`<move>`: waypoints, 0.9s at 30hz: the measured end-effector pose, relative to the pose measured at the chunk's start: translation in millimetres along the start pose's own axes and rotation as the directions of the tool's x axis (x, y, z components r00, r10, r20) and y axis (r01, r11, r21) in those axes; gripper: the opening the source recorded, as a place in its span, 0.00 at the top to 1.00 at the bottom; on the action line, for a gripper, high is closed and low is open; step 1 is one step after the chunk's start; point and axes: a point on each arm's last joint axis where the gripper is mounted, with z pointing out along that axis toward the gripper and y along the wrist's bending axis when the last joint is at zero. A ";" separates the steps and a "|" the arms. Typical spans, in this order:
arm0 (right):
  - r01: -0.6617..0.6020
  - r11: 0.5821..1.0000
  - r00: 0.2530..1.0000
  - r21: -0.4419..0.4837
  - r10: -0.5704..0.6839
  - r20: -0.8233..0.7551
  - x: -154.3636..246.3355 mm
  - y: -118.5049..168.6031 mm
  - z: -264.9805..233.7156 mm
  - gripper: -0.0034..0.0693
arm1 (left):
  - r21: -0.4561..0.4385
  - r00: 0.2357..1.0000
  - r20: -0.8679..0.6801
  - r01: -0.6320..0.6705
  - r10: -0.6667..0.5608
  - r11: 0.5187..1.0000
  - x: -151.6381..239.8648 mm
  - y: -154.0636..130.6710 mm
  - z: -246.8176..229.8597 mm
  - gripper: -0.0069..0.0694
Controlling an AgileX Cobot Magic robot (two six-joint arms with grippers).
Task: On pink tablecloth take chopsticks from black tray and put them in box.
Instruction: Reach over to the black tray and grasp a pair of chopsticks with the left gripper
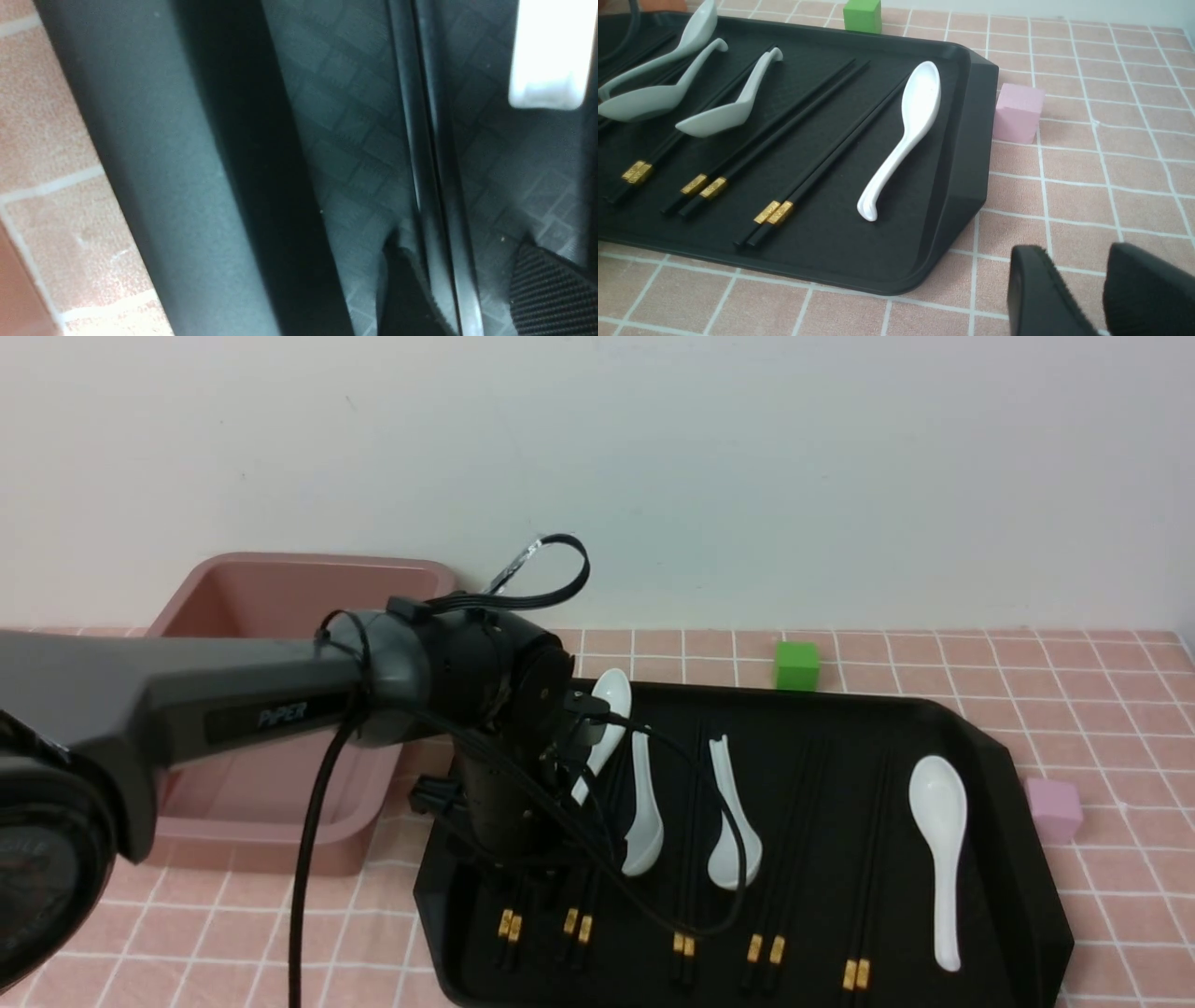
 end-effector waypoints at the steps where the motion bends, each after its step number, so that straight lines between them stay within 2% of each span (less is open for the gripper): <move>1: 0.000 1.000 1.000 0.000 0.000 0.000 0.0 0.0 0.0 0.62 | -0.001 1.000 -0.002 -0.001 0.001 1.000 0.0 0.1 0.3 0.46; 5: 0.000 1.000 1.000 0.000 0.000 0.000 0.0 0.0 0.0 0.62 | -0.003 1.000 -0.006 -0.001 0.001 1.000 -0.5 -0.1 0.6 0.46; 8: 0.000 1.000 1.000 0.000 0.000 0.000 0.0 0.0 0.0 0.62 | -0.003 1.000 -0.007 0.002 -0.002 1.000 -0.5 -0.1 0.9 0.50; 14: 0.000 1.000 1.000 0.000 0.000 0.000 0.0 0.0 0.0 0.62 | 0.007 0.998 -0.010 0.063 -0.063 0.998 -0.2 -1.5 0.9 0.67; 18: 0.000 1.000 1.000 0.000 0.000 0.000 0.0 0.0 0.0 0.62 | 0.007 0.997 -0.009 0.081 -0.081 0.997 -0.3 -1.5 0.9 0.74; 27: 0.000 1.000 1.000 0.000 0.000 0.000 0.0 0.0 0.0 0.62 | 0.003 0.994 -0.007 0.108 -0.108 0.994 -0.5 -1.1 0.5 0.74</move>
